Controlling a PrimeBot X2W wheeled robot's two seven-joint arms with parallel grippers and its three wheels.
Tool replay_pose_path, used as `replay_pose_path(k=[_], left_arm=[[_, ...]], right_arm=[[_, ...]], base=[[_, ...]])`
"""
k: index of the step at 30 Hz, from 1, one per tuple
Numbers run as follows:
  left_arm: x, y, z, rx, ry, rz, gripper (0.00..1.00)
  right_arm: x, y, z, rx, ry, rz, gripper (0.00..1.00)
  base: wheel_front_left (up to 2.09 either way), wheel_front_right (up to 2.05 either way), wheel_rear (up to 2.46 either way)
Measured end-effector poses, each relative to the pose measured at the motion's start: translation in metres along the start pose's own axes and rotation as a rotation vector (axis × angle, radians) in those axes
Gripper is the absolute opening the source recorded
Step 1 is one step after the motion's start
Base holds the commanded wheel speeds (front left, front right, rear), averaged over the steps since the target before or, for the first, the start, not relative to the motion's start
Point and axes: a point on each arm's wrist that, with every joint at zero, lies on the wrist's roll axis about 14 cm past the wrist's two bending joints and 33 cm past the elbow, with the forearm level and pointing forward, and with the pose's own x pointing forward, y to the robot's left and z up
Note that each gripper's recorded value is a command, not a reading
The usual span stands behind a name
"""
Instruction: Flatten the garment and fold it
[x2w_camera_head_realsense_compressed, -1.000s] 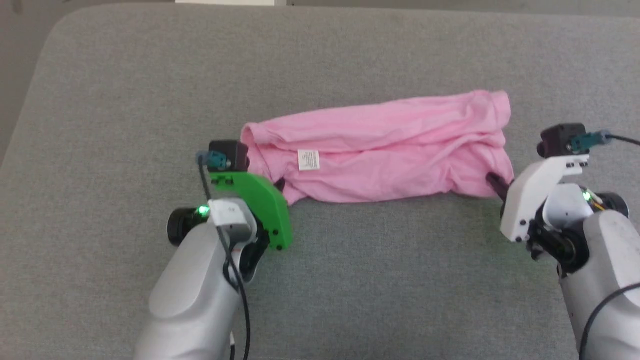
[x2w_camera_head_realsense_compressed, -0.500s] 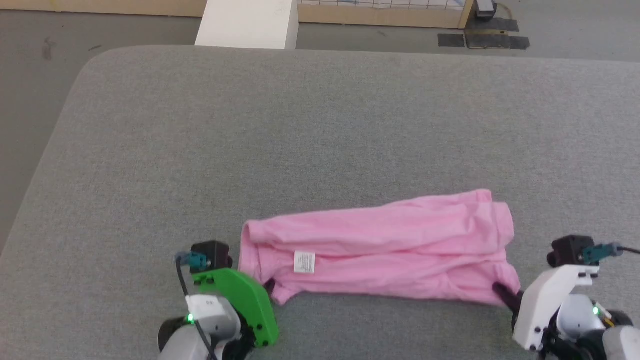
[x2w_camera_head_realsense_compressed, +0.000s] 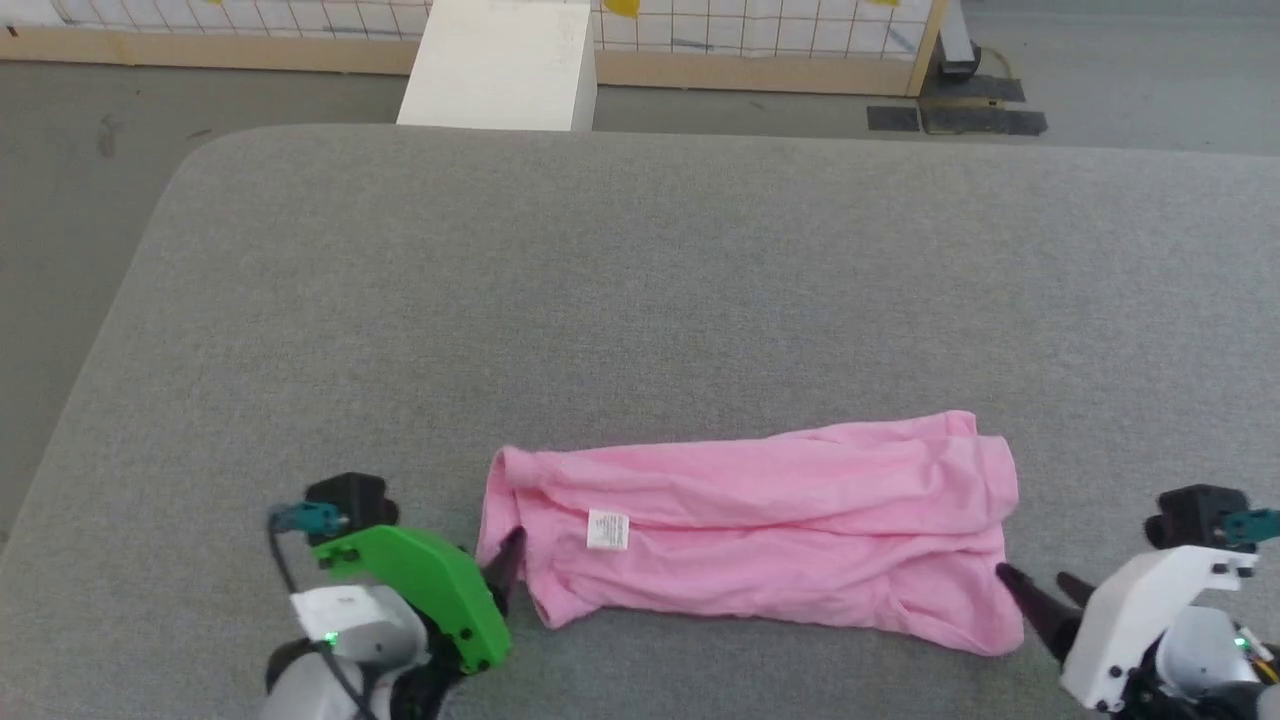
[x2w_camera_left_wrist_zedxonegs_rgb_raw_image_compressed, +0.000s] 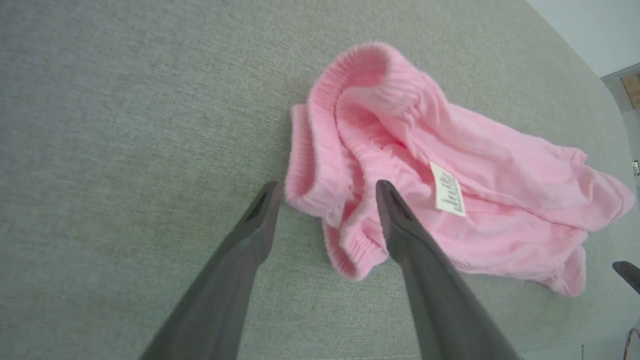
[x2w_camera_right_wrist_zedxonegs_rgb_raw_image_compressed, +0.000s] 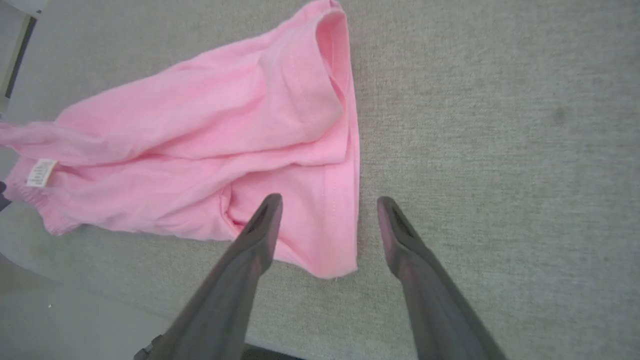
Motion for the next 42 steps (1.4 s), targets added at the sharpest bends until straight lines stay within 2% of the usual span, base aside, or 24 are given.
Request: replay_pose_path(k=[3,6,11,17,27,34,38,39,40,41,42], left_arm=[[-0.009,0.007,0.019,-0.016,-0.066,0.024,1.00],[-0.021,0.018,0.059,0.003,-0.254,0.061,1.00],[-0.041,0.020,0.113,0.181,-0.586,0.089,1.00],[-0.050,0.010,0.131,0.290,-0.813,0.050,1.00],[-0.040,0.028,0.122,0.276,-0.816,0.104,1.00],[-0.037,0.038,0.116,0.262,-0.800,0.130,1.00],[-0.037,0.036,0.115,0.255,-0.799,0.127,1.00],[-0.037,0.036,0.115,0.255,-0.798,0.127,1.00],[-0.036,0.036,0.115,0.255,-0.797,0.126,1.00],[-0.036,0.035,0.114,0.255,-0.795,0.121,1.00],[-0.036,0.035,0.114,0.256,-0.795,0.119,1.00]], right_arm=[[-0.010,-0.005,0.015,0.012,-0.049,-0.010,1.00],[-0.013,-0.011,0.027,0.006,-0.075,-0.026,1.00],[0.000,-0.012,0.044,-0.033,-0.052,-0.028,1.00],[0.026,-0.002,0.039,-0.066,0.065,0.018,1.00],[0.058,-0.006,0.014,-0.108,0.224,0.025,1.00],[0.077,0.023,0.013,-0.151,0.250,0.106,1.00],[0.079,0.028,0.012,-0.170,0.254,0.117,1.00],[0.079,0.027,0.011,-0.173,0.259,0.116,0.82],[0.079,0.026,0.012,-0.176,0.259,0.112,0.33],[0.079,0.025,0.012,-0.179,0.257,0.109,0.00],[0.079,0.024,0.013,-0.177,0.254,0.105,0.00]], base=[[0.00,0.00,0.00],[0.00,0.00,0.00],[0.00,0.00,0.00],[0.00,0.00,0.00],[0.00,0.00,0.00],[0.00,0.00,0.00],[0.00,0.00,0.00],[0.00,0.00,0.00],[0.00,0.00,0.00],[0.00,0.00,0.00],[0.00,0.00,0.00]])
